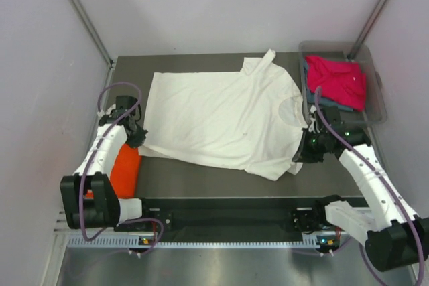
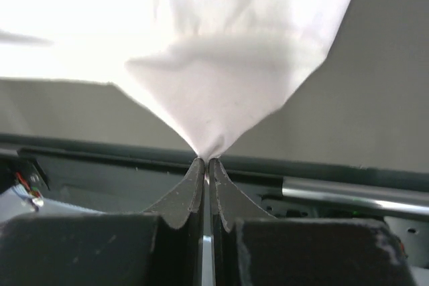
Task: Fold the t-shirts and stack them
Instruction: Fold the tshirt
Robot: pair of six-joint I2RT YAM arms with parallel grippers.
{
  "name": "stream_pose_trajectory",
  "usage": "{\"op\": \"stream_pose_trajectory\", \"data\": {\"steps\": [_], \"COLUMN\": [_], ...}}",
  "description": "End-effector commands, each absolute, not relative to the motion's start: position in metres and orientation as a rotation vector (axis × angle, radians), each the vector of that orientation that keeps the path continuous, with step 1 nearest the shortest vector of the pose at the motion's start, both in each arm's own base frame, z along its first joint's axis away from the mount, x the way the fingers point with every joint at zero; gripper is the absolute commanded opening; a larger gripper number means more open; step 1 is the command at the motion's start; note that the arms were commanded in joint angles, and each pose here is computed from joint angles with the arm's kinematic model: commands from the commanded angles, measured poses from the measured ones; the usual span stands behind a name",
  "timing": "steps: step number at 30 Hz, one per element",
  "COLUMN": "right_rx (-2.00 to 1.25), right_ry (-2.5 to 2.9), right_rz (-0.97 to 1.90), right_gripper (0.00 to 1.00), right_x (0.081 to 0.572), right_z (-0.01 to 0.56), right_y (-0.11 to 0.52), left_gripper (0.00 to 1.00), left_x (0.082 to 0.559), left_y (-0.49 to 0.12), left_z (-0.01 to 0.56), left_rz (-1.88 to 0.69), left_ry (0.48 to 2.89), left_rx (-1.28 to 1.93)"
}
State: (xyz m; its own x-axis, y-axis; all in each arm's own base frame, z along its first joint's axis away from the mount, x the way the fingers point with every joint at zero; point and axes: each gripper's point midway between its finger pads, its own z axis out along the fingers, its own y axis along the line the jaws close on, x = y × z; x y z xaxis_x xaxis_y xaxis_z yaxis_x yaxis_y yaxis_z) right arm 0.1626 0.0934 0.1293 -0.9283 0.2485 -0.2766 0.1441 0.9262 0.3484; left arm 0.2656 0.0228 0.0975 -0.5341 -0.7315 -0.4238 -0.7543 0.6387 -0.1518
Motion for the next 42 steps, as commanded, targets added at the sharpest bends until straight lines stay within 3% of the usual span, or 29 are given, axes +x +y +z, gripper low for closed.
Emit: {"op": "stream_pose_trajectory", "data": {"steps": [1, 22, 42], "right_rx": [0.27, 0.282, 0.278], "right_ry": [2.645, 2.601, 2.631], "right_rz": [0.434, 0.447, 0.44], "right_gripper": [0.0, 0.0, 0.0], "right_x": [0.206, 0.33, 0.38], "right_z": [0.15, 0.164, 0.153], "right_y": [0.083, 0.084, 0.088], "left_gripper": [0.0, 0.0, 0.0], "left_x": [0.3, 0.345, 0.378], "left_y": [0.024, 0.031, 0.039], "left_z": [0.11, 0.077, 0.084], "left_rz": [0.017, 0.084, 0.071], "left_ry": [2.349, 2.386, 2.315], "left_rx": [-1.12, -1.159, -1.186]}}
